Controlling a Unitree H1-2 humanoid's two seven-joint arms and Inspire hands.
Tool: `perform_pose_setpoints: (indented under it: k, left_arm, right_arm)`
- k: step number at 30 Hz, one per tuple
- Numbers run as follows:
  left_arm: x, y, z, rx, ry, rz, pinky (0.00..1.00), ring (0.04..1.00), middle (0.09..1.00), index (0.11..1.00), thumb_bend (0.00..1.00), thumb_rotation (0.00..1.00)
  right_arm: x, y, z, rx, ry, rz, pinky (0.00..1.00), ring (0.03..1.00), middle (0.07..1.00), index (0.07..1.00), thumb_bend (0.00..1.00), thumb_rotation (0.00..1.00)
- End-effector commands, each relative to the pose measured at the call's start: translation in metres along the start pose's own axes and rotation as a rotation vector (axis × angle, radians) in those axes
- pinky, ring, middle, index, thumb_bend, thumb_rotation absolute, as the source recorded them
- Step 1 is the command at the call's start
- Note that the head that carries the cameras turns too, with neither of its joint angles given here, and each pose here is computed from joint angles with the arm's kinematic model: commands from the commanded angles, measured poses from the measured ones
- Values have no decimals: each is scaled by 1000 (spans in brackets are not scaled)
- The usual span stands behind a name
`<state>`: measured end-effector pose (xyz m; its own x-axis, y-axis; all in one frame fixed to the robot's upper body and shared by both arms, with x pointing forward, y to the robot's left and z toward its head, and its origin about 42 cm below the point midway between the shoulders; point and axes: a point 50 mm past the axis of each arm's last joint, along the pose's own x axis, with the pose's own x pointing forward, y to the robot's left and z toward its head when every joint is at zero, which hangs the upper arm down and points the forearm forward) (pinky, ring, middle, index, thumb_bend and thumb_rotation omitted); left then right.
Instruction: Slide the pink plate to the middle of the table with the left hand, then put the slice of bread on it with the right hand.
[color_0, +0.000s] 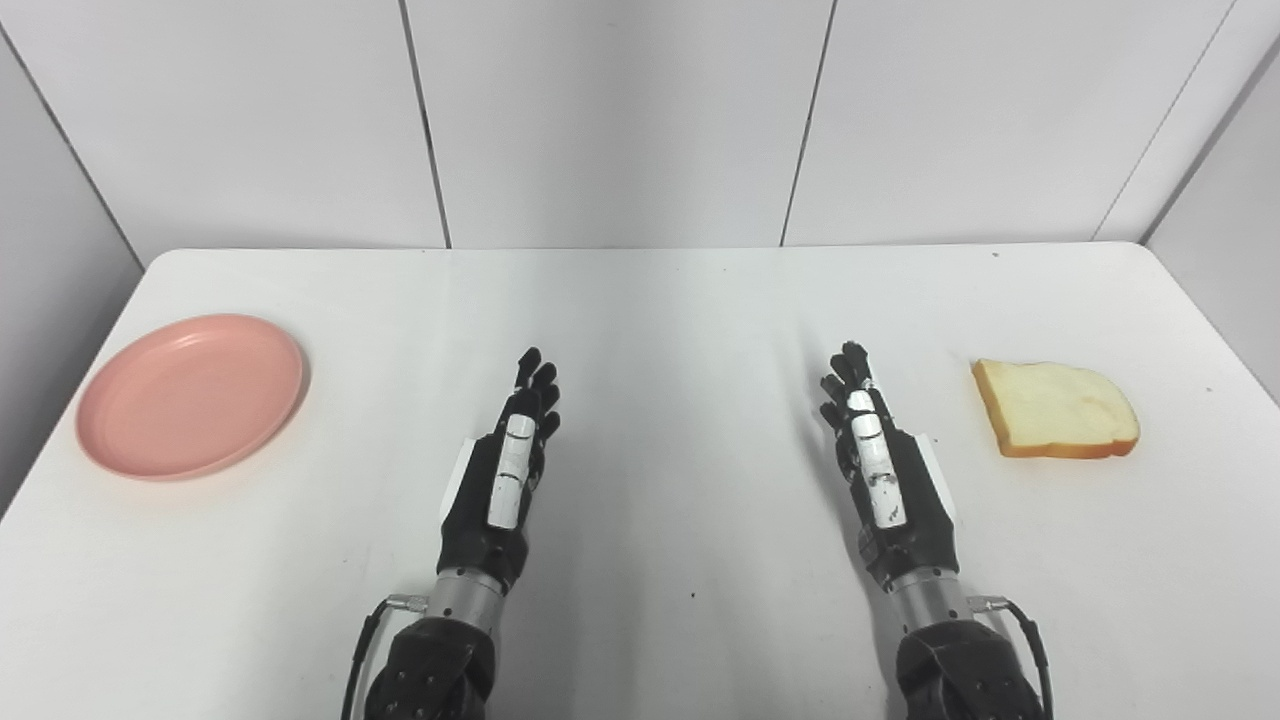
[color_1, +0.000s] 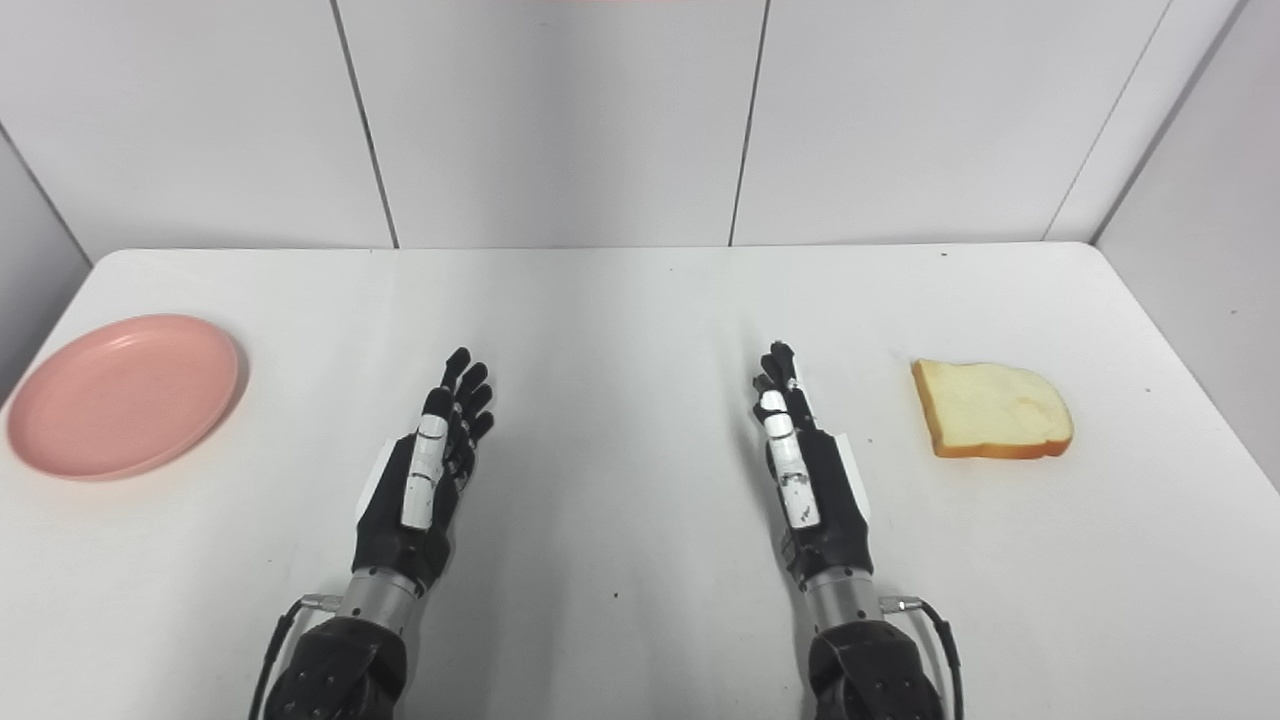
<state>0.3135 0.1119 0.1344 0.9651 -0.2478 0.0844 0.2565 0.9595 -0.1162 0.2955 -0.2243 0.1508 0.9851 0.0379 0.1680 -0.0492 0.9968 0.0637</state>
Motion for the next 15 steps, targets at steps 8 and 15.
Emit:
perform_pose_setpoints:
  k: [8, 15]
  left_arm:
    - [3, -4, 11, 8, -37, -19, 1000, 1000, 1000, 1000, 679, 1000]
    - [3, -4, 11, 9, -38, -22, 1000, 1000, 1000, 1000, 684, 1000]
  right_arm:
    - [6, 4, 20, 6, -109, 14, 1000, 989, 992, 999, 569, 941]
    - [8, 3, 19, 11, -119, 14, 1000, 984, 990, 992, 576, 915]
